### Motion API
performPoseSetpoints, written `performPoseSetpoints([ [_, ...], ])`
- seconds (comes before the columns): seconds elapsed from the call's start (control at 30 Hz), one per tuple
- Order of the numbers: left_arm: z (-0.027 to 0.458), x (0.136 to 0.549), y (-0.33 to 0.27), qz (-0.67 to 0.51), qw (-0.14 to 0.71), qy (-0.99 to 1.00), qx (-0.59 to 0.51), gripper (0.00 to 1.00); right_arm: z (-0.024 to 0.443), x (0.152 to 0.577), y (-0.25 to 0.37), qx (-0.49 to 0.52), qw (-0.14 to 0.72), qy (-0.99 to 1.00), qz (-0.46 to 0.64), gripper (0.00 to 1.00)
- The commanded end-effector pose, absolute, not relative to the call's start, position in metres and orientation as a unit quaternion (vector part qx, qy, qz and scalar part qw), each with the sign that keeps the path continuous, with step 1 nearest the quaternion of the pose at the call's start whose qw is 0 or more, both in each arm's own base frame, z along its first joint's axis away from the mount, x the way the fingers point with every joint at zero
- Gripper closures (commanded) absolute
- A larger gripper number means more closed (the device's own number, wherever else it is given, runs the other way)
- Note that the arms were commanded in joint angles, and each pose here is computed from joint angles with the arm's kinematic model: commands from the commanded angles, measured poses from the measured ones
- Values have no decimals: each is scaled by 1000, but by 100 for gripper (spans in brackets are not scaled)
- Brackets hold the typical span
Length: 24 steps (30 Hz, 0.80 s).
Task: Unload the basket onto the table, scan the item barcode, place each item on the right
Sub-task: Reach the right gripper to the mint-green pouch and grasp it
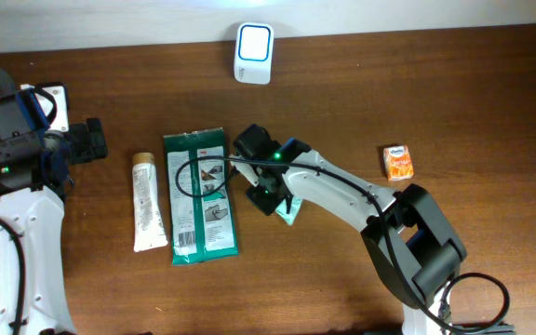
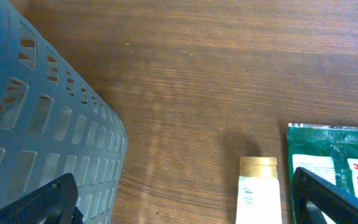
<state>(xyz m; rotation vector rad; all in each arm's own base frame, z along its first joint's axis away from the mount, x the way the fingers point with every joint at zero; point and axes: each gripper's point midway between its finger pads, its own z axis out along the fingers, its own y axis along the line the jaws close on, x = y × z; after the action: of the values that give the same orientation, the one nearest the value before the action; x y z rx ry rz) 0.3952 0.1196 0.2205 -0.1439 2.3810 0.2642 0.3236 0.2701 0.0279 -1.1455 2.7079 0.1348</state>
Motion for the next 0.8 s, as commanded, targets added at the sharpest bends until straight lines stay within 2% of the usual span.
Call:
performPoseSetpoints([
  [0.0, 232, 395, 122, 109, 374, 919, -56, 1, 24, 316, 262, -376, 82, 922, 32, 96],
  [0.27, 232, 395, 122, 109, 374, 919, -56, 1, 20, 301, 203, -236, -11, 972, 3, 96],
  [0.4, 232, 395, 122, 109, 374, 919, -56, 1, 21, 309, 166, -171, -35, 985, -3, 96],
  [0.53, 232, 395, 122, 109, 374, 919, -56, 1, 36, 317, 173, -180, -33, 980, 77, 96],
  [0.63, 232, 395, 122, 109, 374, 919, -56, 1, 81, 328, 182, -182, 3, 972, 148, 96],
  [0.67, 232, 395, 122, 109, 374, 919, -56, 1, 93, 333, 180, -177, 17, 972, 157, 92],
  [0.7, 232, 395, 122, 109, 374, 919, -56, 1, 106, 341, 174, -168, 38, 972, 160, 81],
  [0.77, 232, 395, 122, 109, 374, 919, -56, 1, 120, 356, 159, -153, 71, 972, 163, 48],
])
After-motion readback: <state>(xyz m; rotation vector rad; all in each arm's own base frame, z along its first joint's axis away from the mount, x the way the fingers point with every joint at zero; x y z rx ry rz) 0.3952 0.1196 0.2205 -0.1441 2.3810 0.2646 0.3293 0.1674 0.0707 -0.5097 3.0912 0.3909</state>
